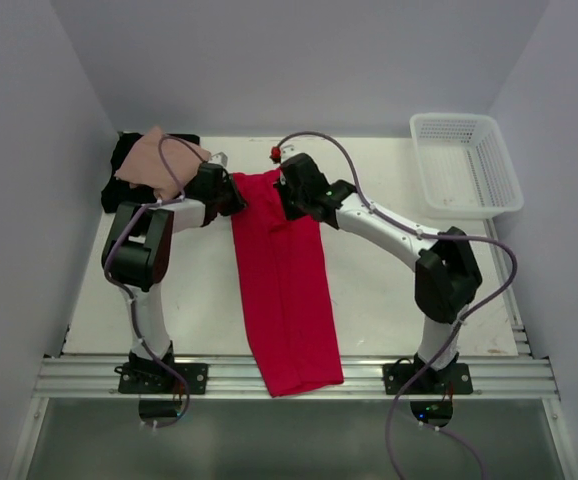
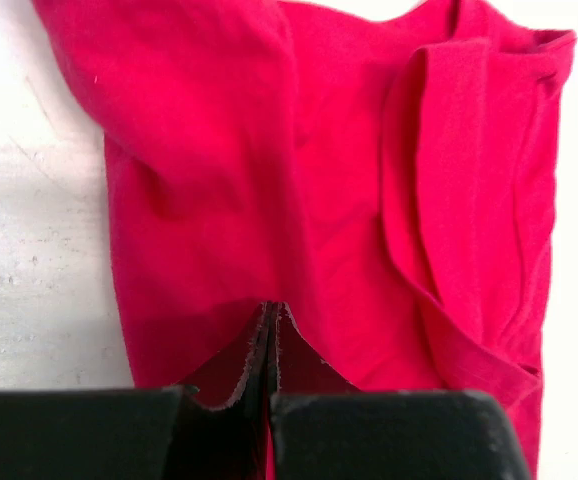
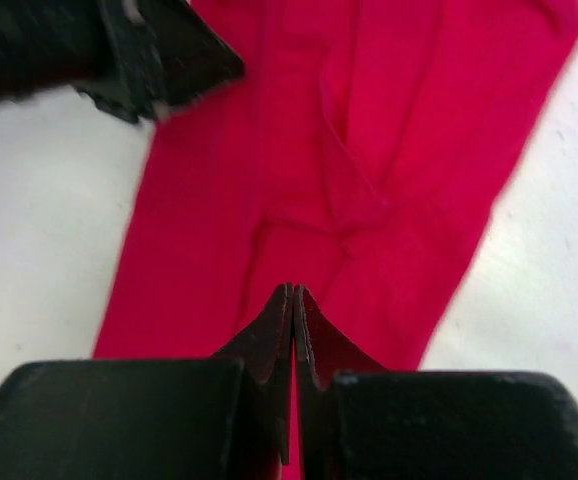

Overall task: Fold and stack the t-shirts
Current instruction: Fold the tshirt

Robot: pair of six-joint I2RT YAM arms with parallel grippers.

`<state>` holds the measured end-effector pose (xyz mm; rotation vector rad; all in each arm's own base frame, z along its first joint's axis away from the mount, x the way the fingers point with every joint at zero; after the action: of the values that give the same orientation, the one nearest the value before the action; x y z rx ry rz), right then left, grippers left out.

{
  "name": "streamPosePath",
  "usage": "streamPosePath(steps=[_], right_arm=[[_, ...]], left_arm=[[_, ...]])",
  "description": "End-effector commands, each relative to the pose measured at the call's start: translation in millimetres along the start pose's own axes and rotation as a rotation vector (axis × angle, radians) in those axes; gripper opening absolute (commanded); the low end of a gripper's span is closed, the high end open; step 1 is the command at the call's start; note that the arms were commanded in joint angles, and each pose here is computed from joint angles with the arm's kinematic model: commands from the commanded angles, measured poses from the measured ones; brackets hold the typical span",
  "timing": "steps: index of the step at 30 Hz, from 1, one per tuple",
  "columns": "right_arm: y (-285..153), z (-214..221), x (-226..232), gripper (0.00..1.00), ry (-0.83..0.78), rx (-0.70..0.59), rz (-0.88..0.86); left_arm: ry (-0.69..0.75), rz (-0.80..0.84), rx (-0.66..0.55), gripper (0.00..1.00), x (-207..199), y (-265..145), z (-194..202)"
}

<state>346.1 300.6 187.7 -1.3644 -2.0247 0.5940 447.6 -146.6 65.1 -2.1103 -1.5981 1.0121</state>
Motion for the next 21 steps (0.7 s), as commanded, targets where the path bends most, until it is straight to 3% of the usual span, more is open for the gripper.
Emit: streamPosePath(steps=[1, 5, 10, 17, 21], right_arm=[[18, -25, 13, 0.00, -0.018, 0.056, -0.122], [51, -40, 20, 0.00, 0.011, 0.140, -0.181], [100, -24, 24, 0.00, 0.028, 0.243, -0.213], [140, -21, 25, 0.00, 0.109, 0.279, -0.276], [158, -14, 18, 0.00, 0.129, 0.280, -0.225]], left_arm=[[-0.005, -0.018, -0.006, 0.00, 0, 6, -4], [-0.005, -0.020, 0.006, 0.00, 2, 6, 2], [-0.005, -0.011, 0.021, 0.00, 2, 3, 7], [0.000, -0.008, 0.036, 0.00, 3, -2, 15], [0.003, -0.007, 0.044, 0.00, 3, -3, 17]])
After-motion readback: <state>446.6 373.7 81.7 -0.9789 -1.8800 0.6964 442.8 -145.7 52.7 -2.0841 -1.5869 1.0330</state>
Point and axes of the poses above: each gripper's point midway between its finger pads, its own y axis out along the fingers, its own x axis along the line the jaws close on, z = x × y, the point moved 5 cm from there along -y, back along the fingers, and after that the axes turned 14 degrees about y, right-handed, at the moved point
